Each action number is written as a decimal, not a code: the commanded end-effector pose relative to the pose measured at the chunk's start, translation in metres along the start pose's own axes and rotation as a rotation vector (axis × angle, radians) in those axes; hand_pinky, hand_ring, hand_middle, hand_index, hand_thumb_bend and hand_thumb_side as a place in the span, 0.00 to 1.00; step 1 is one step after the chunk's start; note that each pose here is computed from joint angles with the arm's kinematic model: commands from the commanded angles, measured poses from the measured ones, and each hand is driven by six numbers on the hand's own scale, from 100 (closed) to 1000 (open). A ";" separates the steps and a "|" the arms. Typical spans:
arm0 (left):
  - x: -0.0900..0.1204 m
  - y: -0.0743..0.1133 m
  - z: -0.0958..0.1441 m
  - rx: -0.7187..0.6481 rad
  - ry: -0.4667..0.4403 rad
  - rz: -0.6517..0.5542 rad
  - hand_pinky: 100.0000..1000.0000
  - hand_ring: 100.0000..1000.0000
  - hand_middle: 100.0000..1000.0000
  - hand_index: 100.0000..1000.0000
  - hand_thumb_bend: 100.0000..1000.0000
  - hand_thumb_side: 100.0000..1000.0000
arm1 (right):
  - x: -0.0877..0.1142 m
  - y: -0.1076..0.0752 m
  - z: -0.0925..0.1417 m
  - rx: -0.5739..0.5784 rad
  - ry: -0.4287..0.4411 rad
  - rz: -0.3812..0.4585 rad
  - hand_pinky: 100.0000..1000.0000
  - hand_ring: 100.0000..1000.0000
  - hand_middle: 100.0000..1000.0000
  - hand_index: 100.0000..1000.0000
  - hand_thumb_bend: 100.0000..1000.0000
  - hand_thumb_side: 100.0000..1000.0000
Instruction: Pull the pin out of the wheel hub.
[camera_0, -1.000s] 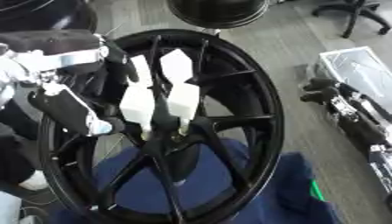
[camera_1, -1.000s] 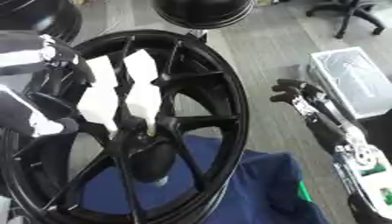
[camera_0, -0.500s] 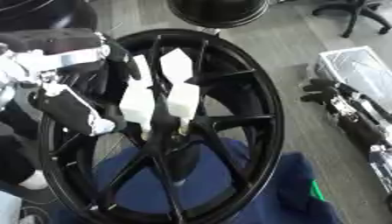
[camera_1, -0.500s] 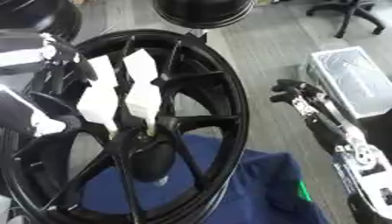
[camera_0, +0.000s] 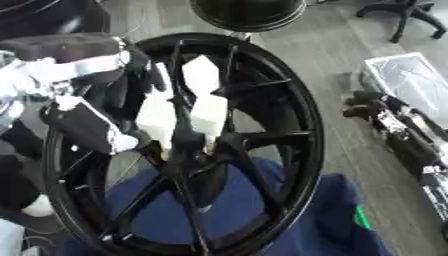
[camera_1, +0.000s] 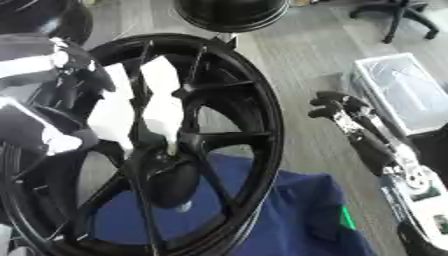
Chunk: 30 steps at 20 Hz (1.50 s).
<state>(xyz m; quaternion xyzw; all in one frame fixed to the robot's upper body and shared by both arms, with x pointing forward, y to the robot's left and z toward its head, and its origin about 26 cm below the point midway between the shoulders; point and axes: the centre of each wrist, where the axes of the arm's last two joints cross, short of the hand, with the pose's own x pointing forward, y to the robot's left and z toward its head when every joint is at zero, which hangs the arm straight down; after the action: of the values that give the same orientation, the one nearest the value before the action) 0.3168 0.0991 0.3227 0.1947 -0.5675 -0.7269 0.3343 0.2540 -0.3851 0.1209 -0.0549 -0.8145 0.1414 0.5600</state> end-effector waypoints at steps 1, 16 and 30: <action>0.003 0.008 0.006 -0.085 0.082 0.069 0.30 0.41 0.58 0.73 0.31 0.00 | 0.007 -0.005 -0.003 0.013 -0.012 0.031 0.98 0.74 0.74 0.82 0.00 0.60; 0.002 0.003 -0.006 -0.097 0.081 0.054 0.37 0.53 0.66 0.77 0.33 0.00 | 0.007 -0.005 -0.004 0.019 -0.014 0.030 0.98 0.74 0.74 0.82 0.00 0.61; -0.003 -0.001 -0.013 -0.091 0.093 0.058 0.42 0.56 0.67 0.77 0.33 0.00 | 0.007 -0.004 -0.005 0.026 -0.015 0.031 0.98 0.74 0.74 0.82 0.00 0.61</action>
<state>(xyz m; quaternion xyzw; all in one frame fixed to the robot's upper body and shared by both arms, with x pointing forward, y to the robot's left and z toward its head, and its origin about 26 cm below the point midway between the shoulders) 0.3282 0.0916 0.3116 0.1967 -0.5579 -0.7288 0.3448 0.2561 -0.3845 0.1215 -0.0514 -0.8144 0.1457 0.5594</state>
